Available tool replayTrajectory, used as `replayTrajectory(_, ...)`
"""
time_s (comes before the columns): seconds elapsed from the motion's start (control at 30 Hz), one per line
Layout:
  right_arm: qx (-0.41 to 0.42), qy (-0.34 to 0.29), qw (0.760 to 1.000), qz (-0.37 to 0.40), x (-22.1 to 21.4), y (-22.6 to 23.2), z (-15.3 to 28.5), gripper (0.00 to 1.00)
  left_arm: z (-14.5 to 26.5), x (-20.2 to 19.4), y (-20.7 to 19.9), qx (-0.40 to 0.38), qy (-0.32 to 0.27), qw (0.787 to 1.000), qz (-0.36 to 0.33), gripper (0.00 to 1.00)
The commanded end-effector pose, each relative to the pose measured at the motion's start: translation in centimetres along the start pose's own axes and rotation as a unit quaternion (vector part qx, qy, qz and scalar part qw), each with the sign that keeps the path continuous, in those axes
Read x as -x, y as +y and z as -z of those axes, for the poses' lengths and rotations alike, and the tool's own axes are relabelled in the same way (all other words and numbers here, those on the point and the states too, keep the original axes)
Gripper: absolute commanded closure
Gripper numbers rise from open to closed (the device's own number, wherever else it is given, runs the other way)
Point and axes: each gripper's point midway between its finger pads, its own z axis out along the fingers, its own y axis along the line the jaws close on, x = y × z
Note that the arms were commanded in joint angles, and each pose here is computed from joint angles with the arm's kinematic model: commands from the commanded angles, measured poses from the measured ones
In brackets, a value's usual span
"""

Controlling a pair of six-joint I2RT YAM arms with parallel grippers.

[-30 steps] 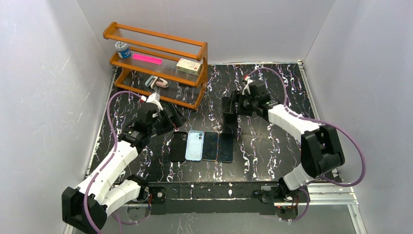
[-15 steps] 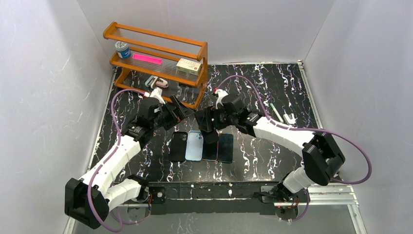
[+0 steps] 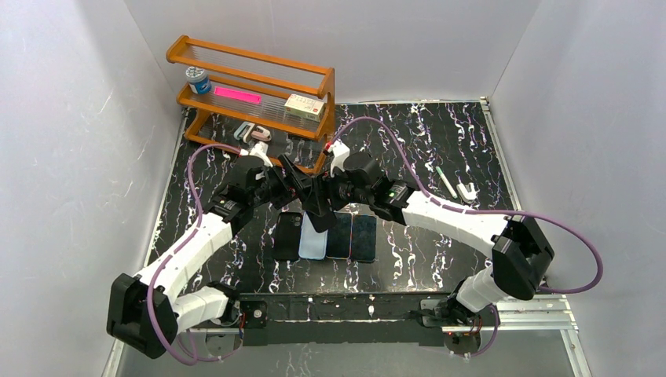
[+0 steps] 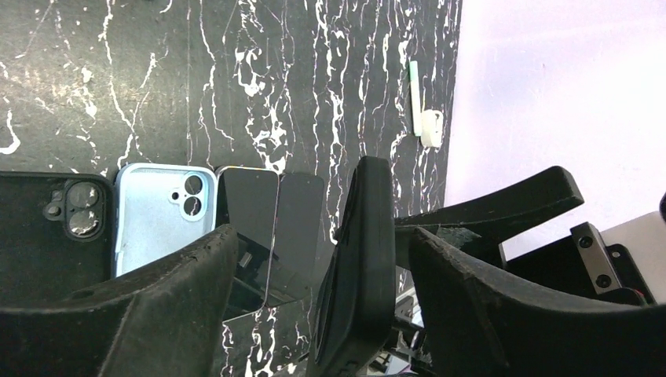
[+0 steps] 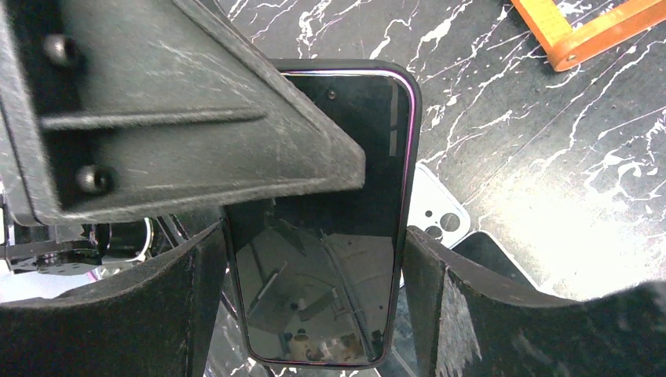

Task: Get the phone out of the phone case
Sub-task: Pick up the phone at the center of the board.

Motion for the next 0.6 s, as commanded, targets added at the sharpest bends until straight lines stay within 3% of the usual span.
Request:
replayTrajectory(0.0,0.044,-0.081,0.995,0.032,5.3,2.8,0.4,0.99,0.0,-0.3,-1.4,-0.026,0.004,1.0,0.003,0.29)
replayTrajectory(0.1,0.051,-0.086,0.994,0.037,5.5,3.0,0.5,0.99,-0.2,-0.5,-1.4,-0.03,0.006,0.999,0.008,0.44)
replayTrajectory(0.23,0.061,-0.088,0.993,0.038,5.6,3.4,0.5,0.99,0.0,-0.1,-1.7,-0.039,-0.008,0.999,0.011,0.78)
replayTrajectory(0.37,0.062,-0.095,0.993,0.031,5.6,3.4,0.6,0.98,0.1,0.3,-2.3,-0.06,-0.024,0.998,0.021,0.99)
replayTrajectory(0.47,0.057,-0.111,0.992,0.016,5.8,3.1,1.2,0.83,0.2,0.6,-2.6,-0.072,-0.034,0.996,0.031,1.0)
replayTrajectory(0.57,0.054,-0.124,0.991,0.005,5.9,2.7,2.2,0.55,0.7,1.3,-3.0,-0.083,-0.058,0.994,0.038,1.0)
